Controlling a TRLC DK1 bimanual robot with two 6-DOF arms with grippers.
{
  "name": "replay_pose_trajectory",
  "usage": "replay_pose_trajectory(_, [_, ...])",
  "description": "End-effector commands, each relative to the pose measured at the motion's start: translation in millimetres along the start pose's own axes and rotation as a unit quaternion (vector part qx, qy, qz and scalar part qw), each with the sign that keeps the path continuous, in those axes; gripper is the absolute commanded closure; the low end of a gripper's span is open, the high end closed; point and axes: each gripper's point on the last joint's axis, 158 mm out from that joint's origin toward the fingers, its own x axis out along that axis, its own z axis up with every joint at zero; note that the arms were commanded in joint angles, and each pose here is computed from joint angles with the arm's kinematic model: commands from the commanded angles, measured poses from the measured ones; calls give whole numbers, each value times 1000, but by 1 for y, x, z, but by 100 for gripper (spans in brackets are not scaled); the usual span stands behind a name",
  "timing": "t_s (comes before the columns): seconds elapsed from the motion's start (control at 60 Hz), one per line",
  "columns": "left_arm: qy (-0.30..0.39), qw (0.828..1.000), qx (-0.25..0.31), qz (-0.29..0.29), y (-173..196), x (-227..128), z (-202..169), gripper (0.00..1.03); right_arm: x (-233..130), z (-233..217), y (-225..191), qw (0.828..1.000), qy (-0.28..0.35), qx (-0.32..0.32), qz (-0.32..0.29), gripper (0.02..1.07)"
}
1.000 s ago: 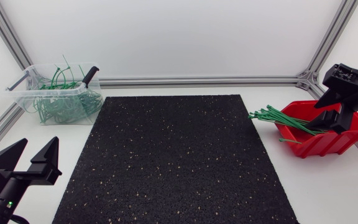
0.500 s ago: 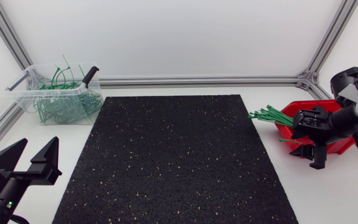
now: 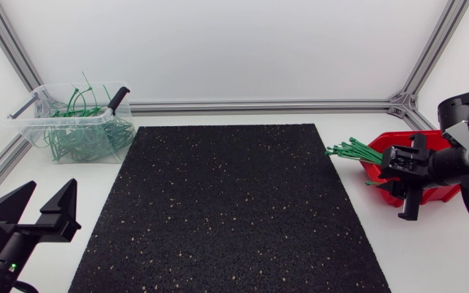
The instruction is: Take a green cable tie from the red box, thread the tail through the head to close it, then place it in the transparent bin on the left.
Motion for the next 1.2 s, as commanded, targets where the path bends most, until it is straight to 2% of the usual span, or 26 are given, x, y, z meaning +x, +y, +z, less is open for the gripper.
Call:
replay_pose_trajectory(0.0, [27,1000,-9,2,2,2,-23,4,3,2,10,1000,-6,0,4,81])
replay_pose_trajectory(0.217, [27,1000,-9,2,2,2,-23,4,7,3,14,1000,-10,-7,-11,86])
replay_pose_trajectory(0.567, [27,1000,-9,3,2,2,-23,4,2,11,4,999,-28,-4,-40,101])
replay_pose_trajectory(0.65, [27,1000,-9,3,2,2,-23,4,-6,16,-3,998,-42,-2,-55,101])
replay_pose_trajectory(0.85, [28,1000,-10,3,2,2,-24,4,-48,31,-28,992,-73,6,-106,101])
replay_pose_trajectory(1.183, [28,1000,-9,2,2,2,-24,4,-166,76,-57,967,-180,29,-177,101])
